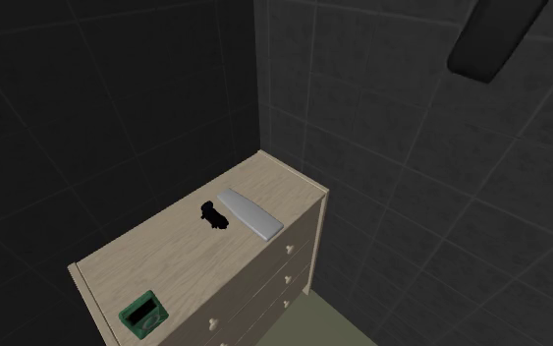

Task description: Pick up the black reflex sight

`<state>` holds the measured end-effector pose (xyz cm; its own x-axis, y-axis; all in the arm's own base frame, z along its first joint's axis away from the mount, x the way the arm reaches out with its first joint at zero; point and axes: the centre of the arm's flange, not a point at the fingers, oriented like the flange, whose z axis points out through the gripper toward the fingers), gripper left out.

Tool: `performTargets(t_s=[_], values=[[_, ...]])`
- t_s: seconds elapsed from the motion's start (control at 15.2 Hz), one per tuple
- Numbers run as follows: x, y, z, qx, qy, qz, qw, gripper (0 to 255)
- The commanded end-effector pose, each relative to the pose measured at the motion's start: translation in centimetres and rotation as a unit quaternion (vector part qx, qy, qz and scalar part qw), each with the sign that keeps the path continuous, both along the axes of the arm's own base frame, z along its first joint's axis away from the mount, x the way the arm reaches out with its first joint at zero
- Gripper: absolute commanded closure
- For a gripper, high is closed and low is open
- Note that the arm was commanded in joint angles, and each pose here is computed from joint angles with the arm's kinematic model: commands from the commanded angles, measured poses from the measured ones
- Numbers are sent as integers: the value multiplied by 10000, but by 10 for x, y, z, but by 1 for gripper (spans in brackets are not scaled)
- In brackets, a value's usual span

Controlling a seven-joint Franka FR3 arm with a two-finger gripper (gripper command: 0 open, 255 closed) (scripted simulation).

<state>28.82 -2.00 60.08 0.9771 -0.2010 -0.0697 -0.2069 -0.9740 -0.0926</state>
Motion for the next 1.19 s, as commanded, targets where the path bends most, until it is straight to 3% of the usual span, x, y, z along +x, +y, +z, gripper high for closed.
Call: performTargets(t_s=[0.0,0.53,0.79,1.12], values=[[0,0,0,0,0,0,10000,0],[70,42,-70,-75,-49,1062,9943,0],[102,68,-105,-113,-74,1590,9872,0],[138,105,-149,-159,-104,2243,9743,0]])
